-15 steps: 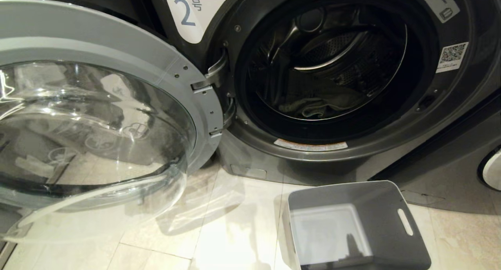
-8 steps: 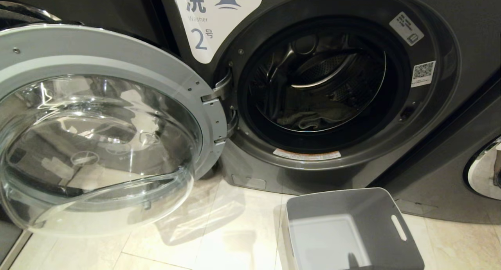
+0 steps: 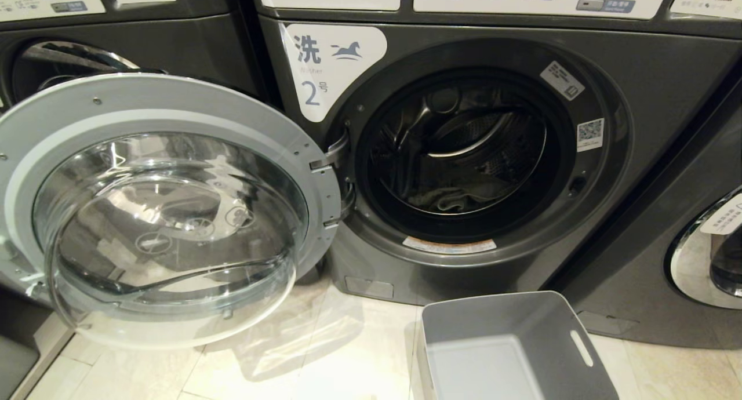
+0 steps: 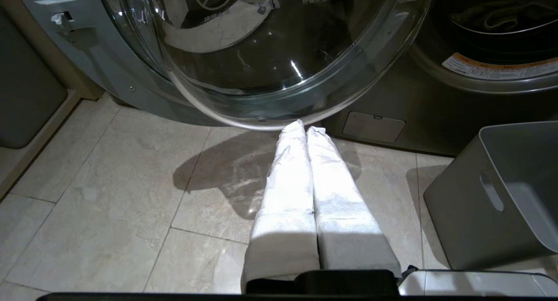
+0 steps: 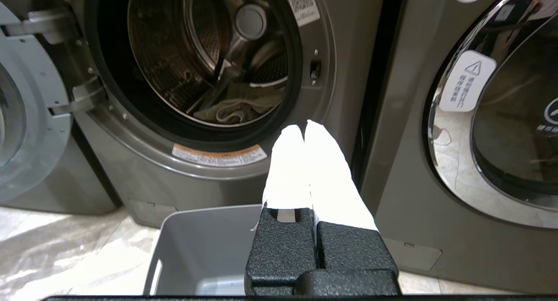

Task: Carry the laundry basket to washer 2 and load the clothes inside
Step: Close the washing machine door with the left hand

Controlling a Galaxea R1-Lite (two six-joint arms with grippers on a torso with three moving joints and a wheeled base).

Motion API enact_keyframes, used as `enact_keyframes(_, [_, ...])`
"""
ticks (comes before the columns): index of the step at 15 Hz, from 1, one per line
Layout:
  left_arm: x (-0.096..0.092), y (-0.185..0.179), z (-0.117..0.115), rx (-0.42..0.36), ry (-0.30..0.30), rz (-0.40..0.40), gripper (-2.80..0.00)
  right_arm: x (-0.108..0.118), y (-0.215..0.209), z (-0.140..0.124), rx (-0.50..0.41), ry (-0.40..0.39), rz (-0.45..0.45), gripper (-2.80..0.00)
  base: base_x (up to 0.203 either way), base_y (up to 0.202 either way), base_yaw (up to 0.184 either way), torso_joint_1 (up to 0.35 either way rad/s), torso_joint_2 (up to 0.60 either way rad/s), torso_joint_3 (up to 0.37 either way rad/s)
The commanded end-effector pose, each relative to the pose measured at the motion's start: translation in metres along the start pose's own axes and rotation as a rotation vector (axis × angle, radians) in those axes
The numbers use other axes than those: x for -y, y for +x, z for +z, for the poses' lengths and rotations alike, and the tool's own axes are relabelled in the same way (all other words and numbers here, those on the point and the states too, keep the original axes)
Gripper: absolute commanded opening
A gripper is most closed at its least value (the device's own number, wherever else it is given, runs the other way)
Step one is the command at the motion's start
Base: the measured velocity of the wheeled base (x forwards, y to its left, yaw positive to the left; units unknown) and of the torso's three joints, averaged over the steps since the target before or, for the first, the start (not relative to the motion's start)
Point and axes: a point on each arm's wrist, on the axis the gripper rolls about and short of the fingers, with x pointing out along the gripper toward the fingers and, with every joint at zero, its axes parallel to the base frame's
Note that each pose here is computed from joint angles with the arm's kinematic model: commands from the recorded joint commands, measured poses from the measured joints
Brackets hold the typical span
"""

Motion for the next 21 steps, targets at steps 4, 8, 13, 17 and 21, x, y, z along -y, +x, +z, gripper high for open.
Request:
enact_keyframes(4, [0.0000, 0.0001, 0.0001, -0.001, 0.000, 0.001, -2.80, 0.0001, 0.0007, -0.0115, -0.039, 0.002, 0.000, -2.80, 0.000, 0.000, 0.000, 0.001, 0.00, 0.138])
enact_keyframes(8, [0.0000, 0.0001, 0.0001, -0.001, 0.000, 0.001, -2.80, 0.0001, 0.0007, -0.0115, -0.039, 0.002, 0.000, -2.80, 0.000, 0.000, 0.000, 0.001, 0.00, 0.009])
enact_keyframes(13, [0.0000, 0.0001, -0.0001, -0.002, 0.001, 0.001, -2.80, 0.0001, 0.0007, -0.0115, -0.039, 0.002, -0.001, -2.80, 0.000, 0.000, 0.000, 0.000, 0.00, 0.000])
enact_keyframes(17, [0.0000, 0.0001, 0.0000, -0.001, 0.000, 0.001, -2.80, 0.0001, 0.0007, -0.0115, -0.039, 0.002, 0.000, -2.80, 0.000, 0.000, 0.000, 0.000, 0.00, 0.000])
enact_keyframes(21, [0.0000, 0.0001, 0.0001, -0.001, 0.000, 0.001, -2.80, 0.0001, 0.0007, -0.0115, -0.039, 0.000, -0.001, -2.80, 0.000, 0.000, 0.000, 0.000, 0.00, 0.000])
